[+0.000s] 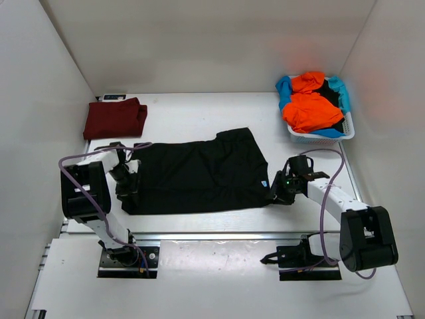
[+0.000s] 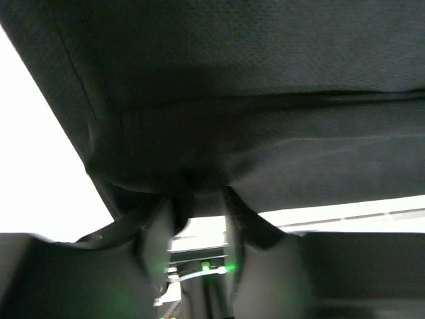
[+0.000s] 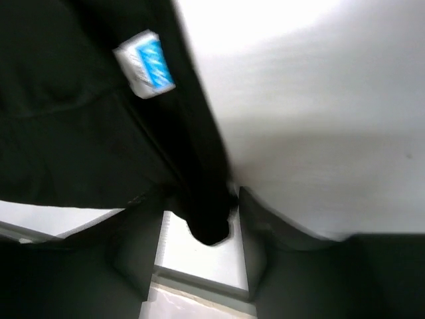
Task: Fold and stack the t-shirts
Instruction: Fold the flattened tshirt in 1/3 of the way, then grap the side of the flattened tshirt furthest away from the robot with both arms
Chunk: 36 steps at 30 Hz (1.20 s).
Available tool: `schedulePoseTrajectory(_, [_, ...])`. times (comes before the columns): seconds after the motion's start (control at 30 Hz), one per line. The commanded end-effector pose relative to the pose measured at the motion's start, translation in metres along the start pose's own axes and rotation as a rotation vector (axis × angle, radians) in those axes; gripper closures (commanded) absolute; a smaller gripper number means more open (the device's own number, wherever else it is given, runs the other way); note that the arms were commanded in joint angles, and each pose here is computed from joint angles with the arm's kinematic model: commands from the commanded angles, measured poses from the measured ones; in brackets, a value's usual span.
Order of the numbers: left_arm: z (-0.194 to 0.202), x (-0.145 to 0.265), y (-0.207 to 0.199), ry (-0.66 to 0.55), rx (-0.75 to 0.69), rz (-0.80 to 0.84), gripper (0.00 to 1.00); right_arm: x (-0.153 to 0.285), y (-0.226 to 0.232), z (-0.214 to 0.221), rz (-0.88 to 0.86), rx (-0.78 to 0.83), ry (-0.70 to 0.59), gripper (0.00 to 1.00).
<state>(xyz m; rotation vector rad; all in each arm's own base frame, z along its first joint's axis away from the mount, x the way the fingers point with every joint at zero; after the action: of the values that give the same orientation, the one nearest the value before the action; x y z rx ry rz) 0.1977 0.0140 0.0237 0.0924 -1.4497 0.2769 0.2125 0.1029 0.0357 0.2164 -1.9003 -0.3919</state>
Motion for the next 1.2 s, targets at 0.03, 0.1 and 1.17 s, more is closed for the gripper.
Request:
schedulePoseTrajectory(0.03, [-0.009, 0.003, 0.002, -0.023, -0.004, -0.005, 0.62, 0.006, -0.019, 0.019, 0.069, -0.114, 0.065, 0.82])
schedulePoseTrajectory(0.1, [-0.009, 0.003, -0.001, -0.022, -0.010, -0.007, 0.83, 0.007, -0.020, 0.024, 0.060, -0.144, 0.088, 1.00])
schedulePoseTrajectory(1.17, [-0.132, 0.100, -0.047, -0.431, -0.164, -0.052, 0.01, 0.028, 0.087, -0.248, 0.135, 0.303, -0.099, 0.01])
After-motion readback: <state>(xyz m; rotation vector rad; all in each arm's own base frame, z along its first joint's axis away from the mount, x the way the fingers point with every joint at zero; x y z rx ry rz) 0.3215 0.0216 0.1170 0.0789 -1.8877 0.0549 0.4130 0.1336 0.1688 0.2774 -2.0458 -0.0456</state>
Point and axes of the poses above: each gripper's point midway between its finger pads, its own x axis back along the fingers, its own y axis along the line the jaws close on, z = x × y, the point moved 1 cm from there along x, back along the fingers, and after that the axes turned 12 degrees about x, right-handed, at the moved point
